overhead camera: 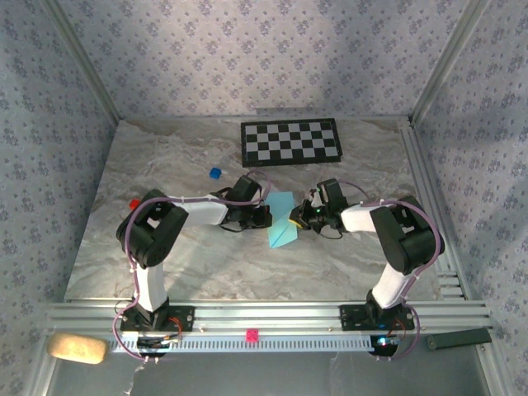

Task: Fold a paper plane with a square sheet of paper (pick it up from the middle)
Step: Turn over the paper at the center of the table.

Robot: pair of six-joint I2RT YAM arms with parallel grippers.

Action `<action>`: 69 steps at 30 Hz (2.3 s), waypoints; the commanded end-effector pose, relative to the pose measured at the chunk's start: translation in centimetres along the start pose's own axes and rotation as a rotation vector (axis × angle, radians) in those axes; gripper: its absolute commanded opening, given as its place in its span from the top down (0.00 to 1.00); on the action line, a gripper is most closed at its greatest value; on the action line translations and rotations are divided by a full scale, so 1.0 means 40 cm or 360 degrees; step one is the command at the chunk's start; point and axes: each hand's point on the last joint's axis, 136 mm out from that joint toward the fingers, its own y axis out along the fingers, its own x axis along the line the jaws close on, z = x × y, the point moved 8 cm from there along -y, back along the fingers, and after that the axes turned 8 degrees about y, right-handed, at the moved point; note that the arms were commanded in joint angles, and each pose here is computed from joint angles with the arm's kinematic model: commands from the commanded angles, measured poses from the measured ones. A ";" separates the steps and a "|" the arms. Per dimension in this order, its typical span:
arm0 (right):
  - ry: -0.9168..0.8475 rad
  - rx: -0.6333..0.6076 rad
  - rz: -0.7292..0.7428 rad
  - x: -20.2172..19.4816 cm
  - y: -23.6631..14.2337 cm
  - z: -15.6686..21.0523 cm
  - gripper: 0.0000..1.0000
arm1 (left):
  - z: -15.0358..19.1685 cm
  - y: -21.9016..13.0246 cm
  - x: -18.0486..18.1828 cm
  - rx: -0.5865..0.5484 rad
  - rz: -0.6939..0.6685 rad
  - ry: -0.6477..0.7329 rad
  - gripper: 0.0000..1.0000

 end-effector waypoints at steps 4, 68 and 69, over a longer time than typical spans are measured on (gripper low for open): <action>-0.0079 0.0017 -0.0051 0.007 -0.014 -0.003 0.93 | 0.034 -0.019 0.014 0.0001 -0.0047 -0.0012 0.91; -0.1150 -0.0509 0.1697 0.181 -0.194 0.043 0.94 | 0.097 -0.504 0.109 -0.1064 -0.0525 -0.0301 0.00; -0.1168 -0.0489 0.1728 0.180 -0.175 0.047 0.93 | 0.097 -0.507 0.109 -0.1075 -0.0532 -0.0305 0.01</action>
